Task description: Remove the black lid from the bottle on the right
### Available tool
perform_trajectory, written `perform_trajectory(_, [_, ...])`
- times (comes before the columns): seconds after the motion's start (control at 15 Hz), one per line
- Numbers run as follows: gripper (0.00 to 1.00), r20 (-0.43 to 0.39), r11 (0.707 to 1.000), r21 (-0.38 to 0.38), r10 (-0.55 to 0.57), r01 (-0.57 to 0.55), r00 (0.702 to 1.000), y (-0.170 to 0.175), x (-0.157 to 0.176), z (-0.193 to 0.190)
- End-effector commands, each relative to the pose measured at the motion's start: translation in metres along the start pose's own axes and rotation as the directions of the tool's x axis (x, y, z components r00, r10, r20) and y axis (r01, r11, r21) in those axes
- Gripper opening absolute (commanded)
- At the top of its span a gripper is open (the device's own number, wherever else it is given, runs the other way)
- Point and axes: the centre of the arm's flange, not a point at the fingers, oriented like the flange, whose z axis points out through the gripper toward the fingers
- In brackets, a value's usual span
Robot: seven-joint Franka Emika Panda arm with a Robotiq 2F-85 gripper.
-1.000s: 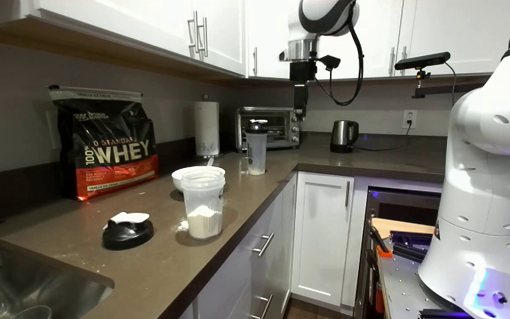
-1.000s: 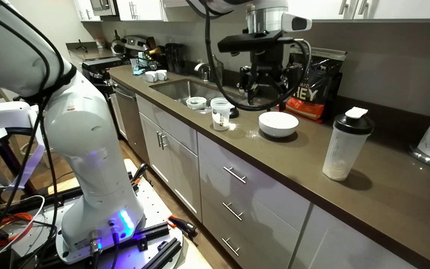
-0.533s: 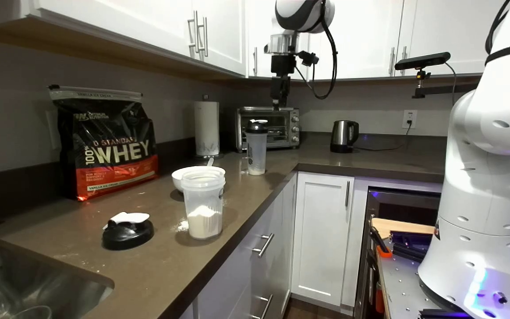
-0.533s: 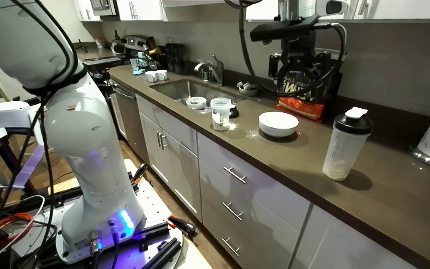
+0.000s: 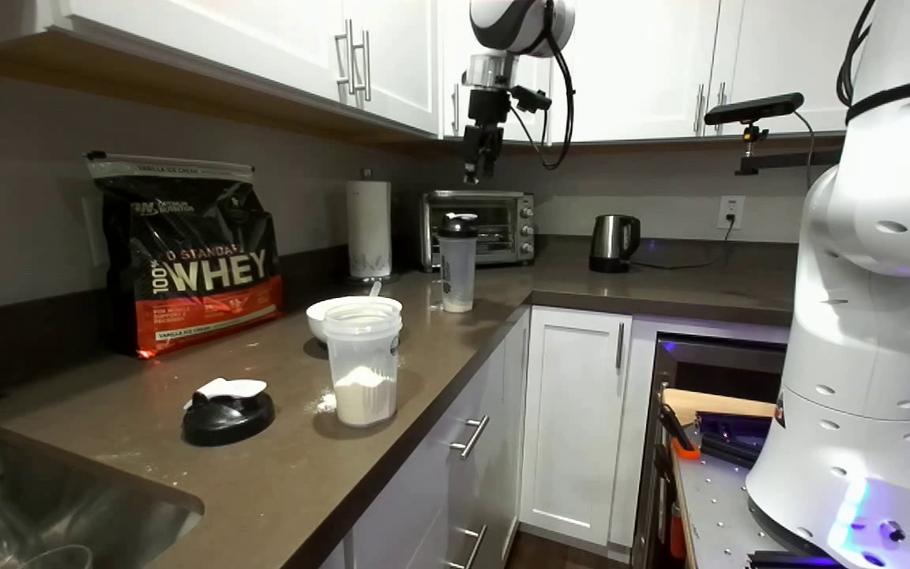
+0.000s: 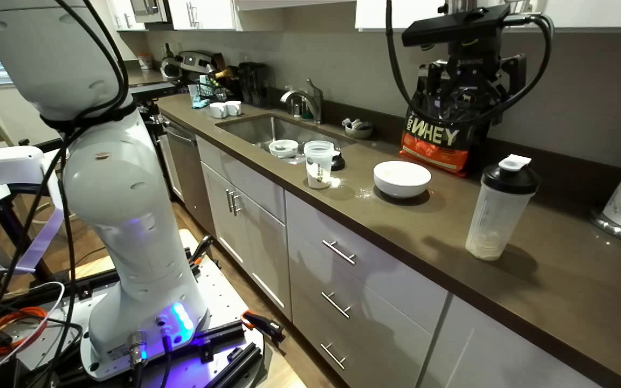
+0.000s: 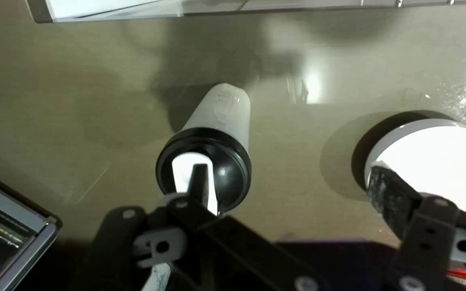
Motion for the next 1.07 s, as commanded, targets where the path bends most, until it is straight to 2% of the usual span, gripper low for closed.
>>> perform_trajectory(0.0, [1.0, -0.02, 0.998, 0.062, 0.014, -0.013, 1.0, 0.028, 0.026, 0.012])
perform_trajectory(0.27, [1.0, -0.015, 0.996, 0.081, 0.034, -0.033, 0.999, 0.047, 0.041, 0.035])
perform_trajectory(0.33, [1.0, -0.01, 0.997, 0.069, 0.042, -0.042, 0.999, 0.03, 0.022, 0.026])
perform_trajectory(0.67, [1.0, 0.003, 0.997, 0.066, 0.05, -0.05, 0.999, 0.037, 0.032, 0.04])
perform_trajectory(0.8, [1.0, -0.038, 0.999, 0.041, 0.023, -0.022, 0.999, 0.037, 0.035, 0.046])
perform_trajectory(1.0, [1.0, -0.127, 0.999, -0.039, 0.001, -0.006, 0.992, 0.046, 0.047, 0.051])
